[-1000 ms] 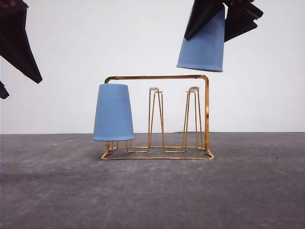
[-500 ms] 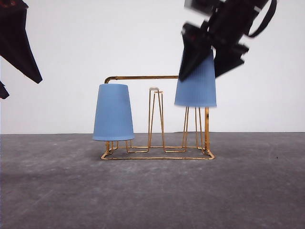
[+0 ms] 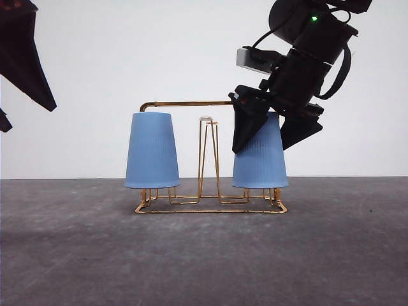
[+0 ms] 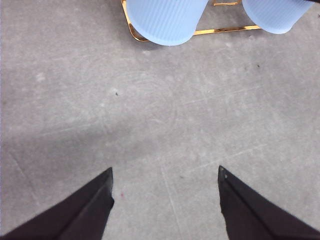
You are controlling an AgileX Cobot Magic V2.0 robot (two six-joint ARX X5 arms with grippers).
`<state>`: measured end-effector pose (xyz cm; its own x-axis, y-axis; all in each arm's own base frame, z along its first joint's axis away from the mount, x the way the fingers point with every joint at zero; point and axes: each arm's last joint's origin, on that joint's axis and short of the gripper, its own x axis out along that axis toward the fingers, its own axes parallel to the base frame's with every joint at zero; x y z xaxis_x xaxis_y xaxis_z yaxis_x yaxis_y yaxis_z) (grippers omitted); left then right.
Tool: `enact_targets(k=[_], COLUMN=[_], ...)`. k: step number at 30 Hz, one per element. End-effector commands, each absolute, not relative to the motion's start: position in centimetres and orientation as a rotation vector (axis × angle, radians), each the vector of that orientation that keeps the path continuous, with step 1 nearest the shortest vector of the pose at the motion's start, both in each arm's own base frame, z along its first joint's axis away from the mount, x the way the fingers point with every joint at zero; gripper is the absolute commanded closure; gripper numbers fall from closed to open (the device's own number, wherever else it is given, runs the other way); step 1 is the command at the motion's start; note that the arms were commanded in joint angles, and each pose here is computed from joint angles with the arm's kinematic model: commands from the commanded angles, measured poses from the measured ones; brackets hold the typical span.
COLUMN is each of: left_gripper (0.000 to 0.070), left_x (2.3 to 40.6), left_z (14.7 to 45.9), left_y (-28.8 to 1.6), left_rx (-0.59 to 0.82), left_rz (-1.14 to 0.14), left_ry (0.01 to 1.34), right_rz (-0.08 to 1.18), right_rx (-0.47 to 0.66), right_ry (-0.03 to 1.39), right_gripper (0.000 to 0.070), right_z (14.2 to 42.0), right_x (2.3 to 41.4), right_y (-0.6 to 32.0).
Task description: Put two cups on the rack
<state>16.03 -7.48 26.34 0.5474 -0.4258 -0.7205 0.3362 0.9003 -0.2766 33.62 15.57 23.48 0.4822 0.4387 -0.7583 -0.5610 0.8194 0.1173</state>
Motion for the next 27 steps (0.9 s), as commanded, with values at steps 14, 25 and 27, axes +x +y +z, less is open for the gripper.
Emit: enact_targets(k=[14, 25, 27], left_gripper=[0.0321, 0.0321, 0.0321], left_x=[16.2, 16.2, 16.2], left_z=[26.6, 26.6, 26.5], left_y=[-7.6, -7.6, -7.6], left_rx=[-0.111, -0.11, -0.11], left_rz=[-0.453, -0.453, -0.453], left_ry=[0.882, 0.883, 0.883], right_rz=[0.588, 0.604, 0.603], right_rx=[-0.166, -0.138, -0.119], right_ry=[1.13, 0.844, 0.777], right_gripper=[0.011, 0.0128, 0.0129], right_z=[33.2, 36.1, 35.4], right_x=[30.8, 23.1, 21.1], right_y=[14.3, 10.8, 9.9])
